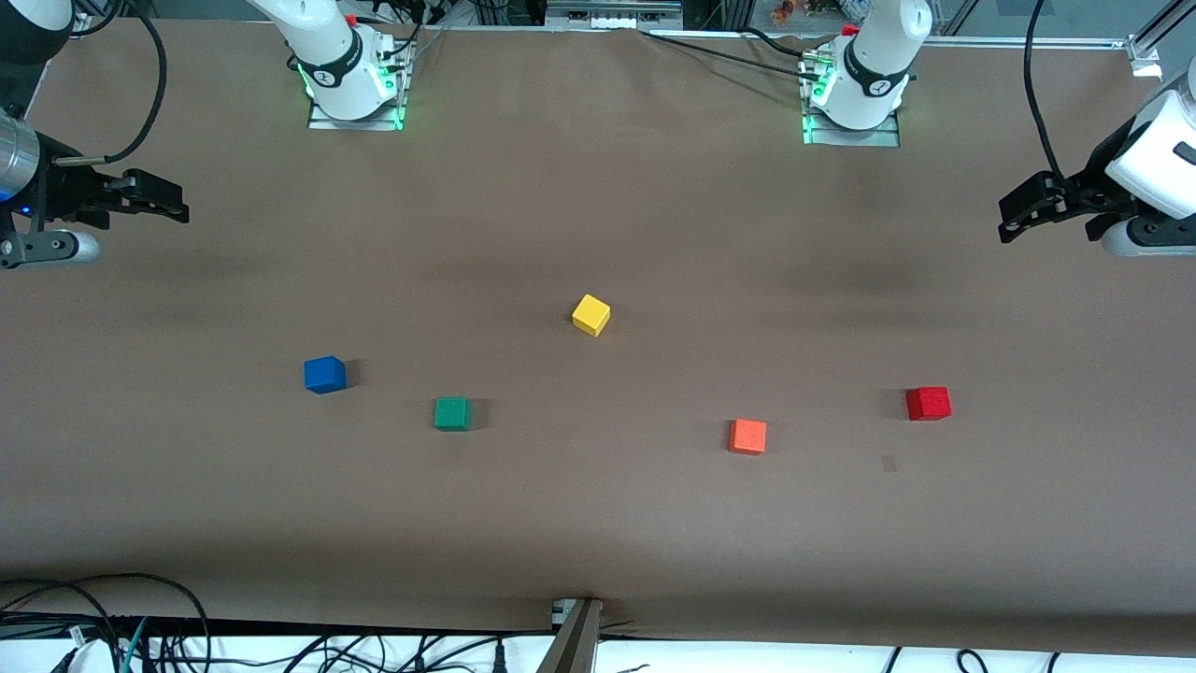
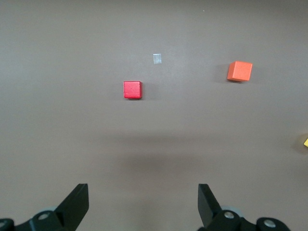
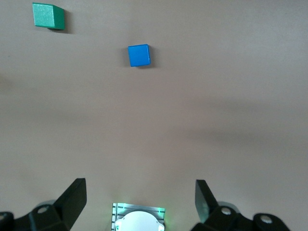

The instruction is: Pass red block to right arm, stack on blue

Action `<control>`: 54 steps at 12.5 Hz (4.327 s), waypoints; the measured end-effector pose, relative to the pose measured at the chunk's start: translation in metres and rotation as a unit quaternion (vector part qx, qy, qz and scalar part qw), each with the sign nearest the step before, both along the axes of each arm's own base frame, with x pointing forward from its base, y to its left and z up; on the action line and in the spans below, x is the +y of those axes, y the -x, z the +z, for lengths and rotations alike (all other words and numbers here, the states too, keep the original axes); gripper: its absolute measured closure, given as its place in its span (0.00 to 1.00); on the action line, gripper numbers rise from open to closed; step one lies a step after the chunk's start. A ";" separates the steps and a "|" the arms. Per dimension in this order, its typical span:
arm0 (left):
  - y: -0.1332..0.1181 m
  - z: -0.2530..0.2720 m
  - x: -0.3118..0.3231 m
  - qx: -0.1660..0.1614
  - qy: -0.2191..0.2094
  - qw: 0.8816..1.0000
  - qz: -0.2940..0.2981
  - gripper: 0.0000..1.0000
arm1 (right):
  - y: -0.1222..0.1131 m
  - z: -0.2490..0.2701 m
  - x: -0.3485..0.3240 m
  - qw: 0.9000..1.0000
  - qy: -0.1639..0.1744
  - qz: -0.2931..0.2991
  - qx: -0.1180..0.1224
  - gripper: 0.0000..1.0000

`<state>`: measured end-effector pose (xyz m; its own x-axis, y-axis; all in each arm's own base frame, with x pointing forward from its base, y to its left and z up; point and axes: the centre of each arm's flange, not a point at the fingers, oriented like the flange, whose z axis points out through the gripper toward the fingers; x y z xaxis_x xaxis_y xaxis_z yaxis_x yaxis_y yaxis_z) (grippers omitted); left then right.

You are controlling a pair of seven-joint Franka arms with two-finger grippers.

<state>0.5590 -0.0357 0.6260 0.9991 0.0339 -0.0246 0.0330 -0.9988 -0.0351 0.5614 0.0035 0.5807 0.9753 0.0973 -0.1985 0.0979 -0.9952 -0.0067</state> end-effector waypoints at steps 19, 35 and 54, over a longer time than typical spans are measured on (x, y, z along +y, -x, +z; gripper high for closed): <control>-0.004 -0.005 0.010 0.007 0.000 1.000 0.004 0.00 | 0.000 0.000 0.000 1.000 0.000 0.000 0.000 0.00; -0.005 -0.008 0.009 0.010 0.001 1.000 0.003 0.00 | 0.000 0.000 0.000 1.000 0.000 0.000 0.000 0.00; 0.006 0.024 0.025 0.013 -0.030 0.999 0.015 0.00 | 0.000 0.000 0.000 1.000 0.000 0.000 0.000 0.00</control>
